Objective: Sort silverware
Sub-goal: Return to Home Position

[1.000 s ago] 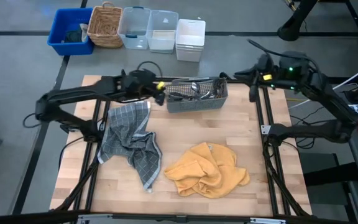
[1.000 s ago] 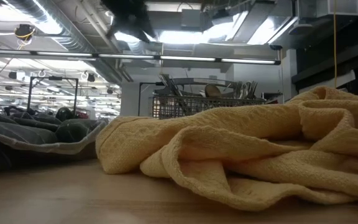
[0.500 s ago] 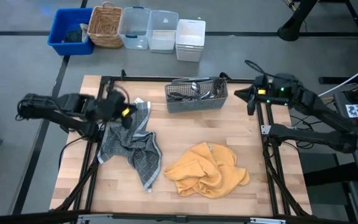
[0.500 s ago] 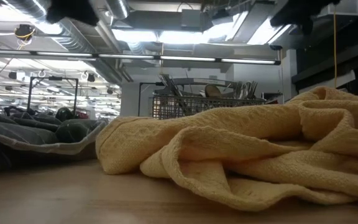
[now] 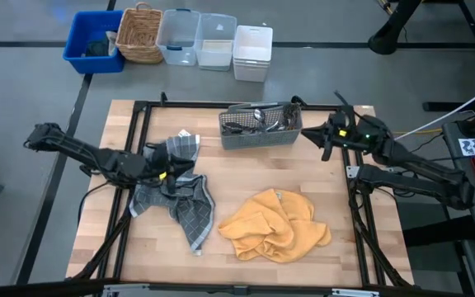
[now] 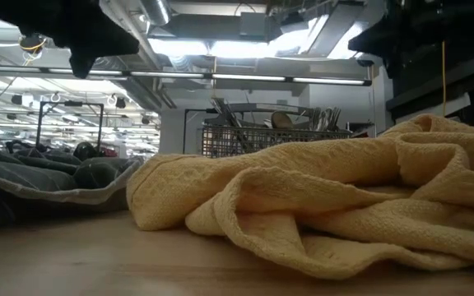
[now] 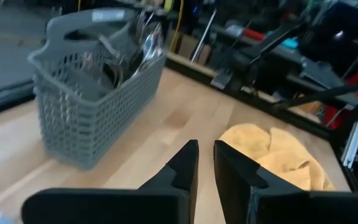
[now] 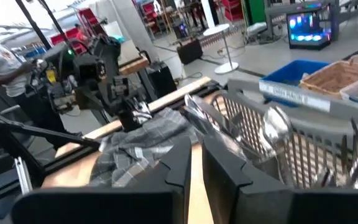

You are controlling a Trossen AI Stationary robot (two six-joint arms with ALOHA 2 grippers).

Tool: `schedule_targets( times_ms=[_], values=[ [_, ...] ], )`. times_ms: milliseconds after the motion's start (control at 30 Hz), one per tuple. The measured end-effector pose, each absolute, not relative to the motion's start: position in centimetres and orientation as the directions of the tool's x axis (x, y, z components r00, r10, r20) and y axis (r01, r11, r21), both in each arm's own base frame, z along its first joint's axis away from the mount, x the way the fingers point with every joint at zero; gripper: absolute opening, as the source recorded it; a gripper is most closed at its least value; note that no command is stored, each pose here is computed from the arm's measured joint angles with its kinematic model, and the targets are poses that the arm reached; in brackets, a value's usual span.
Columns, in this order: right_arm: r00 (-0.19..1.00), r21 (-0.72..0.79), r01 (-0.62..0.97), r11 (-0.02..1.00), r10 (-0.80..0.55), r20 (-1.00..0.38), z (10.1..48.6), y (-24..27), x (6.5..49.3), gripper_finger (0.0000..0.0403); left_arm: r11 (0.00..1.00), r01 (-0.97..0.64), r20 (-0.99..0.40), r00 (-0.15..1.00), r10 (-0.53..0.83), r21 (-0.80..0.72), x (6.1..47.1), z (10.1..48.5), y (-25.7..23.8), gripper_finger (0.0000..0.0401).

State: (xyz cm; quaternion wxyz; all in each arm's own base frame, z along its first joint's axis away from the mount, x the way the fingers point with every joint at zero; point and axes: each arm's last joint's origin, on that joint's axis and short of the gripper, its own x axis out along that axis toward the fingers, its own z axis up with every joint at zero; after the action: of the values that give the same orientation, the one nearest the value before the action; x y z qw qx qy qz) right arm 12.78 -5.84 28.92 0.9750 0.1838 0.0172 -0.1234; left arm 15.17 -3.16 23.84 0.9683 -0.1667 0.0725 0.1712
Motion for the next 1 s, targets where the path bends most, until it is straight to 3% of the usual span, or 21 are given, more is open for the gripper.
schedule_targets(
  times_ms=[333, 700, 1000],
  values=[
    [0.962, 0.369, 0.264, 0.891, -0.213, -0.173, 25.1, -5.8, 12.7, 0.0042, 0.896, -0.328, -0.09, 0.945, 0.316, -0.3, 12.6, 21.5, -2.3, 0.0026],
    [0.95, 0.429, 0.291, 0.855, -0.207, -0.233, 21.7, -5.5, 12.3, 0.0042, 0.942, -0.307, 0.047, 0.948, 0.315, -0.134, 10.0, 20.2, -1.4, 0.0019],
    [0.982, 0.414, 0.186, 0.891, -0.159, -0.098, 20.0, -5.4, 12.5, 0.0042, 0.949, -0.309, 0.068, 0.947, 0.313, -0.071, 9.4, 17.6, -1.3, 0.0002]
  ],
)
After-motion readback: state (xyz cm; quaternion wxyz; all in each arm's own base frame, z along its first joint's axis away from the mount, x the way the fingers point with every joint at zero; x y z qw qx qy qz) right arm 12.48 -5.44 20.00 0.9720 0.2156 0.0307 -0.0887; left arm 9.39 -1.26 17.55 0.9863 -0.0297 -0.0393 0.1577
